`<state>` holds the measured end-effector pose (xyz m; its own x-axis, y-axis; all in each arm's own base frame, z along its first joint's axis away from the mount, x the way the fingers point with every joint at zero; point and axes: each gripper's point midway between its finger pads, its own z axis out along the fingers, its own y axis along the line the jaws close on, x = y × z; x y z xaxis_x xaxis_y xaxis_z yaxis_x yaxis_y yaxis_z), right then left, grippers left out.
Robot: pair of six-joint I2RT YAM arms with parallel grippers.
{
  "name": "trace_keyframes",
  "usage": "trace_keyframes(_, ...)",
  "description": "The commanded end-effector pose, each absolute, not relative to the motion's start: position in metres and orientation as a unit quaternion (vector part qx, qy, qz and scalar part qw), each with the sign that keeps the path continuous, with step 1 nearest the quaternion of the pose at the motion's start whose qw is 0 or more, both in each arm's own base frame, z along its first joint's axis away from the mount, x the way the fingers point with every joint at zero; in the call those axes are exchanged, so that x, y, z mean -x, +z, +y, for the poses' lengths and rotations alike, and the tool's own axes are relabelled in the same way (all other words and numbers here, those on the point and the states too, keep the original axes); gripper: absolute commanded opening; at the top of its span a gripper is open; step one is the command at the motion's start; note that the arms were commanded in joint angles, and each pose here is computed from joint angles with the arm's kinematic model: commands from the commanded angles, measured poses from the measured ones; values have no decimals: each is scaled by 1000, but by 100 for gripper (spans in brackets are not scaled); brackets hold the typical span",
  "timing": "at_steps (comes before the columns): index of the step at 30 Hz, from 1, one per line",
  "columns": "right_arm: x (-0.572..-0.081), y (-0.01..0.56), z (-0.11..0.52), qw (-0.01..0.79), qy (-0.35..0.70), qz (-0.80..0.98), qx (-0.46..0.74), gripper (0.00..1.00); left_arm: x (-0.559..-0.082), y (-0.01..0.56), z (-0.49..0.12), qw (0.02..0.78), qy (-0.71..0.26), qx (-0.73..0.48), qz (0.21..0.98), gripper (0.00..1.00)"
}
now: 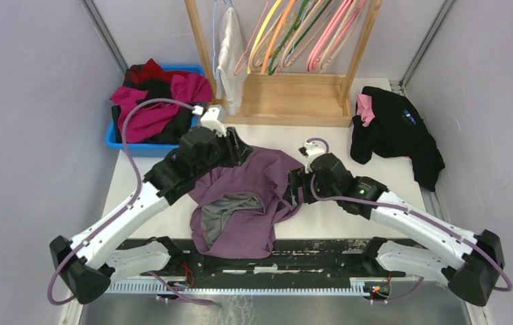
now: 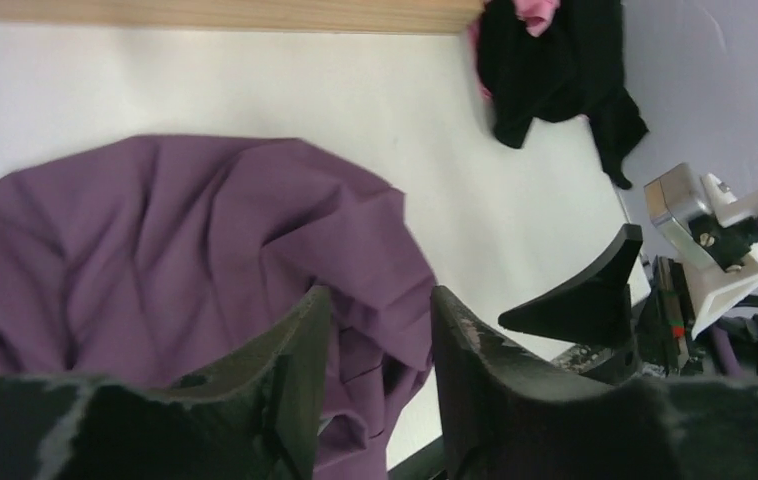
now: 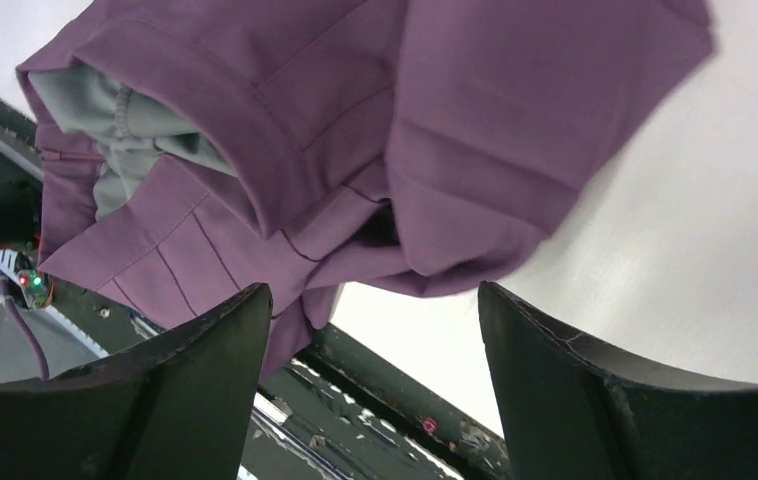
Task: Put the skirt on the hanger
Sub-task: Place the skirt at the center of the board, then flatten out the skirt at the center of the board.
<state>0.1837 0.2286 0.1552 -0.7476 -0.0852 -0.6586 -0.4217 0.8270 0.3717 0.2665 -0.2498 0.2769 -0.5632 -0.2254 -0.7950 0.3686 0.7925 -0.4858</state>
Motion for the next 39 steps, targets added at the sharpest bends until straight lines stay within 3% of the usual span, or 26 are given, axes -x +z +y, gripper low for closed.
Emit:
trace_keyframes(1,-193,179,278,369,294,862,188,81,-268,291,-200,538,-259,8,802,64)
trace_keyframes(3,-192,173,295,372,273,862,211,81,-265,287,-188,540,-238,19,807,81)
trace_keyframes(4,-193,170,302,374,262,862,219,80,-263,284,-184,537,-229,20,811,84)
trace_keyframes(16,-212,120,350,368,208,876,232,72,-244,266,-161,532,-219,39,817,90)
trace_keyframes(19,-214,105,360,354,206,882,234,62,-243,262,-161,530,-222,38,818,90)
trace_keyframes(22,-219,109,355,360,187,884,230,28,-242,260,-162,528,-222,35,819,90)
trace_keyframes(25,-226,137,342,387,169,878,224,11,-240,256,-164,522,-225,29,822,90)
trace_keyframes(31,-252,200,291,425,139,872,200,5,-234,241,-182,489,-247,-12,837,88)
trace_keyframes(39,-260,230,223,430,110,879,172,2,-220,221,-196,454,-278,-38,846,84)
